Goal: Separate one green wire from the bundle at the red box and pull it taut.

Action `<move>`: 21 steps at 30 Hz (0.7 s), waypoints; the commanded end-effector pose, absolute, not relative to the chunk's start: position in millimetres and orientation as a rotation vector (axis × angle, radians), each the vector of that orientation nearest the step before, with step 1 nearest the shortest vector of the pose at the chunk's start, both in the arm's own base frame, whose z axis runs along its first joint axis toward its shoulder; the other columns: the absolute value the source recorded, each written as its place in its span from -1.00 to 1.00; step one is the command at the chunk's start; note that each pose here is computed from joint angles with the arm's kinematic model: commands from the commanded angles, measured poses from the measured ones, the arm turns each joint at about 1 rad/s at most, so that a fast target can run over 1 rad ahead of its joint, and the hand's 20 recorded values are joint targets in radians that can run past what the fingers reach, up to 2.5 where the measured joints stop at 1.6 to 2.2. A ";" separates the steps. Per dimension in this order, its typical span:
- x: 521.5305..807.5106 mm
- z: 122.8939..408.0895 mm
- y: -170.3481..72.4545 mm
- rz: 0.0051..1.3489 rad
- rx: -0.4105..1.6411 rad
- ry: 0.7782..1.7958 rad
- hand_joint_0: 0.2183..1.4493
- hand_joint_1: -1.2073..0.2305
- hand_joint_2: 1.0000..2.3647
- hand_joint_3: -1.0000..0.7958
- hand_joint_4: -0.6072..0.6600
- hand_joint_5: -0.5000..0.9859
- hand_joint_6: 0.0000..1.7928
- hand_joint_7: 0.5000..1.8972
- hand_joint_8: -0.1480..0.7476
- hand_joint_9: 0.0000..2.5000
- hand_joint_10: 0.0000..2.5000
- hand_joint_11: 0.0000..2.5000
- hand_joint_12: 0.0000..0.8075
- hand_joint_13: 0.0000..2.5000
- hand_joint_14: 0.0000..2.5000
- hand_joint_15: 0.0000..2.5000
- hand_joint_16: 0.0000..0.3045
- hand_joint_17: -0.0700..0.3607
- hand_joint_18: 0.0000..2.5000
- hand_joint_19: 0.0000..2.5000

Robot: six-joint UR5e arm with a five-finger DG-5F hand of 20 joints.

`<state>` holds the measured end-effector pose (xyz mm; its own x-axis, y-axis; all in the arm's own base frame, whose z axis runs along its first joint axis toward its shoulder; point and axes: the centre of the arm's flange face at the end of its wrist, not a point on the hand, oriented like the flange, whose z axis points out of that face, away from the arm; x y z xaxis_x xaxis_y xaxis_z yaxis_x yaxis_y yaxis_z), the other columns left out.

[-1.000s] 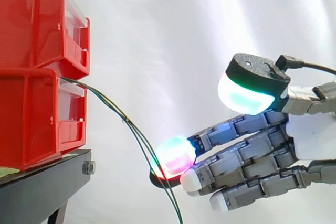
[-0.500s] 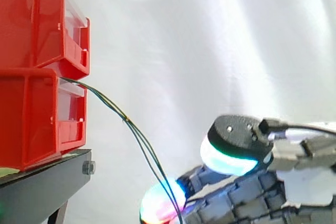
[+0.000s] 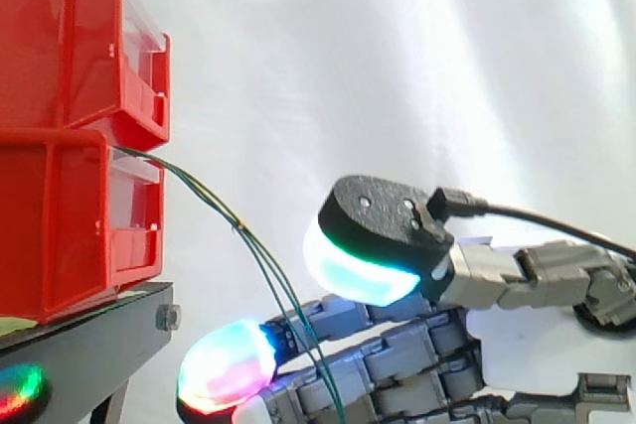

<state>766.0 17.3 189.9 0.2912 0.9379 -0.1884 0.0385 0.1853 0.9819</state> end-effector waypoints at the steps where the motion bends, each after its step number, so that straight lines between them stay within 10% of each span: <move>1: 768.8 198.9 20.5 0.862 1.227 1.088 -0.55 -0.26 -1.00 -0.44 0.37 -0.58 -0.44 -0.61 -0.12 -0.63 -1.00 -0.89 -0.20 -0.84 -1.00 -1.00 -0.63 -0.09 -0.81 -0.78; 21: 771.0 219.2 18.3 0.879 1.304 1.125 -0.49 -0.28 -0.99 -0.40 0.41 -0.53 -0.44 -0.52 -0.12 -0.55 -1.00 -0.87 -0.22 -0.77 -1.00 -0.99 -0.65 -0.11 -0.72 -0.74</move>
